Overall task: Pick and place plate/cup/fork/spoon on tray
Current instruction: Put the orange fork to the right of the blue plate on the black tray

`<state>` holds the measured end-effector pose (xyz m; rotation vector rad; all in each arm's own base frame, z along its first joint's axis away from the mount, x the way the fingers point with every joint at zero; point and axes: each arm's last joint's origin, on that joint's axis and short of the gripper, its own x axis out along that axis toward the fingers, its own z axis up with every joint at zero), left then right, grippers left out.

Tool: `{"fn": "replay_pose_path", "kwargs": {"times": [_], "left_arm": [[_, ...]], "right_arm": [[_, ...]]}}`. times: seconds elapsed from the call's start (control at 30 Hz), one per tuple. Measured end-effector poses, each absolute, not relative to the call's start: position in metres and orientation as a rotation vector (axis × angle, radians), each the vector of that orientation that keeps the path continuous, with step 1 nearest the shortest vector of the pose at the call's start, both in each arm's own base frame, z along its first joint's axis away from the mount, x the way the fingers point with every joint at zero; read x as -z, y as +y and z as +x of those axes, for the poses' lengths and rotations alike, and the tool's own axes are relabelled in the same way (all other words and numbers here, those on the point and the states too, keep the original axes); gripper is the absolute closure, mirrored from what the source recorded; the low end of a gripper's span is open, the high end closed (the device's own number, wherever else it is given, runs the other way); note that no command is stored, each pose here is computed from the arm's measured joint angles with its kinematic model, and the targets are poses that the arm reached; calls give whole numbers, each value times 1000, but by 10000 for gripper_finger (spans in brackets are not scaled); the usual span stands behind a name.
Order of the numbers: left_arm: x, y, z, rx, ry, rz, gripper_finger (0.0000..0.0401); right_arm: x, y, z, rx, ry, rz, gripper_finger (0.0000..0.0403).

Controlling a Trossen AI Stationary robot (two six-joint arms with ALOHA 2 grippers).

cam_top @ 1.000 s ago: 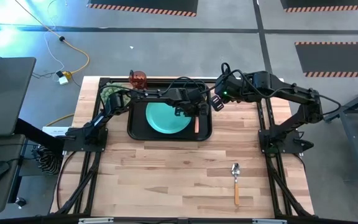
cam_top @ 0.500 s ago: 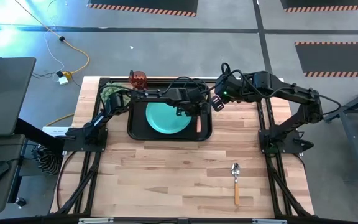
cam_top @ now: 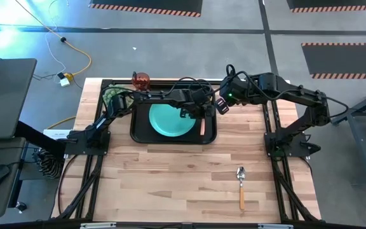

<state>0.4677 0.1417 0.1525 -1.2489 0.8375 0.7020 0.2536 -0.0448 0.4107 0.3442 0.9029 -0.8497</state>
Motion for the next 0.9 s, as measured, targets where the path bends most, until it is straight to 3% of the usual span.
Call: {"fn": "replay_pose_path", "kwargs": {"times": [0.9], "left_arm": [[-152,141,468,-669,857,-1238,340]], "right_arm": [[-411,-45,254,843,906,349,327]]}}
